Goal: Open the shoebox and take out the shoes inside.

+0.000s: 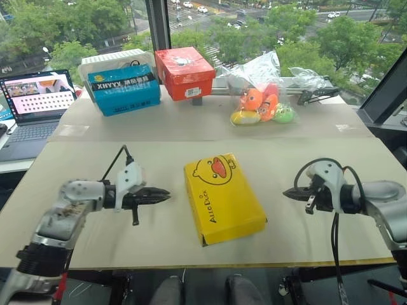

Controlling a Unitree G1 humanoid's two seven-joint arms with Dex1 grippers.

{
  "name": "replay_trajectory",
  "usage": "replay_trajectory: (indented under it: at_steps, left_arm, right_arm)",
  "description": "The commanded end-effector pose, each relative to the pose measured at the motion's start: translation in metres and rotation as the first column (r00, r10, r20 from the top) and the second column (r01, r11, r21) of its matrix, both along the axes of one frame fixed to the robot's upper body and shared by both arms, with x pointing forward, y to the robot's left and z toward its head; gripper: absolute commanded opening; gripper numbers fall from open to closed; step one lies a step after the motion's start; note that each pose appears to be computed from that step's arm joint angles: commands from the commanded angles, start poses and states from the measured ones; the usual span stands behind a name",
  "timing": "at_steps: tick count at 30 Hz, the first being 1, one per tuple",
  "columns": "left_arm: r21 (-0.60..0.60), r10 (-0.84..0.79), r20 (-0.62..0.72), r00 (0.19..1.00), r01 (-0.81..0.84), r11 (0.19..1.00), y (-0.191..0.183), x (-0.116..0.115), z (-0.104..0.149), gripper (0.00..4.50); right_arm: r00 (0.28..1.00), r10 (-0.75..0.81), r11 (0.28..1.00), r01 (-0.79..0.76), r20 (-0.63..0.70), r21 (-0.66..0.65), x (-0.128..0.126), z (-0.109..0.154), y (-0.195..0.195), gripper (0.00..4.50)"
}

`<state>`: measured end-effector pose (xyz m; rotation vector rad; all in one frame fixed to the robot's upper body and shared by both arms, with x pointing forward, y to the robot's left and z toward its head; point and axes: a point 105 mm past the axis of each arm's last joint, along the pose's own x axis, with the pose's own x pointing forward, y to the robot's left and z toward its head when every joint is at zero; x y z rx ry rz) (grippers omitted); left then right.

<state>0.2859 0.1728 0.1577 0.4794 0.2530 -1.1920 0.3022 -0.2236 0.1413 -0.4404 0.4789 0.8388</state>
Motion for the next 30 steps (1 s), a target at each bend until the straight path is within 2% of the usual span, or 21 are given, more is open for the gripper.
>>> replay_trajectory:
  at_steps: [1, 7, 10, 14, 16, 19, 21, 24, 27, 30]
  left_arm:
    - [0.007, 0.002, 0.124, 0.992, -0.003, 1.0, 0.008, -0.005, 0.072, 2.24]
    - [0.054, -0.057, 0.129, 0.99, 0.051, 0.997, 0.003, -0.025, 0.112, 4.42]
    - [0.092, -0.103, 0.119, 0.988, 0.092, 0.992, -0.001, -0.038, 0.13, 4.47]
    - [0.1, -0.12, 0.214, 0.969, 0.1, 0.99, -0.008, -0.039, 0.156, 4.47]
    - [0.06, -0.136, 0.233, 0.963, 0.125, 0.99, -0.013, -0.044, 0.169, 4.47]
    - [-0.052, -0.093, 0.258, 0.962, 0.11, 0.993, -0.014, -0.044, 0.187, 4.47]
    - [-0.132, -0.038, 0.26, 0.965, 0.075, 0.988, -0.009, -0.042, 0.198, 4.47]
    - [-0.154, 0.067, 0.272, 0.96, -0.025, 0.988, 0.009, -0.045, 0.202, 4.47]
    - [-0.157, 0.094, 0.27, 0.958, -0.052, 0.986, 0.013, -0.049, 0.201, 4.47]
    - [-0.15, 0.106, 0.285, 0.953, -0.065, 0.987, 0.016, -0.053, 0.201, 4.47]
  right_arm:
    - [0.996, 0.084, 0.996, -0.084, 0.027, 0.014, 0.001, 0.01, 0.014, 0.0]
    - [0.987, 0.16, 0.986, -0.16, 0.011, 0.035, 0.006, 0.0, 0.036, 0.0]
    - [0.973, 0.232, 0.973, -0.232, -0.003, 0.016, 0.009, -0.011, 0.053, 0.0]
    - [0.938, 0.345, 0.938, -0.344, -0.016, 0.052, 0.01, -0.016, 0.083, 0.0]
    - [0.91, 0.414, 0.898, -0.406, -0.012, 0.17, 0.006, -0.006, 0.104, 0.0]
    - [0.884, 0.468, 0.853, -0.452, -0.001, 0.26, 0.001, 0.009, 0.116, 0.0]
    - [0.87, 0.492, 0.828, -0.475, 0.019, 0.297, -0.001, 0.022, 0.12, 0.0]
    - [0.814, 0.55, 0.735, -0.577, 0.186, 0.356, -0.003, 0.084, 0.143, 0.0]
    - [0.774, 0.57, 0.676, -0.632, 0.275, 0.379, -0.005, 0.118, 0.161, 0.0]
    - [0.695, 0.625, 0.597, -0.719, 0.355, 0.357, -0.009, 0.149, 0.21, 0.0]
